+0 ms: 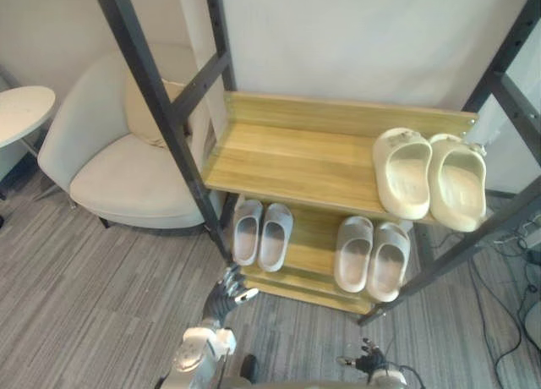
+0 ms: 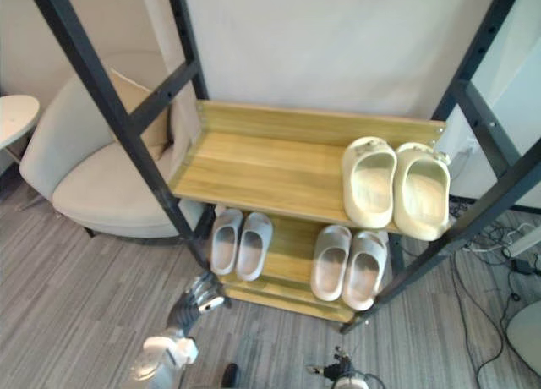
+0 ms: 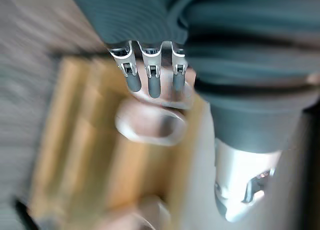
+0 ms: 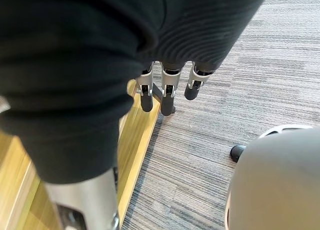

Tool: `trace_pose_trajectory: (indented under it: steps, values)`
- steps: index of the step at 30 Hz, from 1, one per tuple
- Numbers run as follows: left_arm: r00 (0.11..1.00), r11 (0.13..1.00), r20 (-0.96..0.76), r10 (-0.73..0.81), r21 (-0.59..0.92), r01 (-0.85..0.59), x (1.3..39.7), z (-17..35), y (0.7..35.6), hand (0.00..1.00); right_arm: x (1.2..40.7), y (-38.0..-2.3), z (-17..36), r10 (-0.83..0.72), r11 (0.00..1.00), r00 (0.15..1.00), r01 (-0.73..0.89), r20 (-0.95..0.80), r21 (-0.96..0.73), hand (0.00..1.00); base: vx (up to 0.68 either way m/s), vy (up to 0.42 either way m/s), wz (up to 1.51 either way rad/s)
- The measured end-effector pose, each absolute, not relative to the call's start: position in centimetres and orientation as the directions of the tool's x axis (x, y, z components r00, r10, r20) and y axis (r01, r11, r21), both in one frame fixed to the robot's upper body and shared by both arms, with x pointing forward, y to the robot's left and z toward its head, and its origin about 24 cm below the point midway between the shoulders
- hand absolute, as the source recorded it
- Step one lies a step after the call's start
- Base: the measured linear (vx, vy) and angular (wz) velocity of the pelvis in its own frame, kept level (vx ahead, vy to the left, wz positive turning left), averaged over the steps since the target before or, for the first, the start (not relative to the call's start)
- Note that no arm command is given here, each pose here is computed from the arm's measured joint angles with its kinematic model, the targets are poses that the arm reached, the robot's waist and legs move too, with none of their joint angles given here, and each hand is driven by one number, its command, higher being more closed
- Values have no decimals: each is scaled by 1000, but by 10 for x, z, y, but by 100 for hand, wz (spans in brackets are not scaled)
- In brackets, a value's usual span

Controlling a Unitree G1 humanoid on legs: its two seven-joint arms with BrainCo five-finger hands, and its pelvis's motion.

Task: Organize the slippers on the shoe rack

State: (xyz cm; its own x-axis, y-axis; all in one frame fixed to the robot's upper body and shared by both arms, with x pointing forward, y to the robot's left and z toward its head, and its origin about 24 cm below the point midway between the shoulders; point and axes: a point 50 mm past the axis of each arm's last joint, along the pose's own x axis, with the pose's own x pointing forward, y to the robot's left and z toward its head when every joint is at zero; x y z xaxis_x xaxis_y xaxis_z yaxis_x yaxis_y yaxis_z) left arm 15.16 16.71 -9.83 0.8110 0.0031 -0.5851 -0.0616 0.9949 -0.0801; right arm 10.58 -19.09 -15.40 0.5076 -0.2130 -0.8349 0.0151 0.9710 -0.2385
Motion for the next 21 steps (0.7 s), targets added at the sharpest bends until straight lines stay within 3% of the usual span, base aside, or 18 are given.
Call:
trace_pose_trajectory:
  steps: [9,16,21]
  values:
    - [601,975,-770,216,132,-181,114,-140,201,0,114,-192,-152,-230,970,516,55,-825,-236,0,19,-1,-15]
    - [523,961,-814,251,146,-234,100,-150,199,0,112,-195,-155,-242,967,488,49,-839,-251,0,36,12,-23]
    - [534,951,-799,276,148,-271,108,-147,203,0,124,-187,-152,-225,971,518,52,-825,-233,0,56,40,-13]
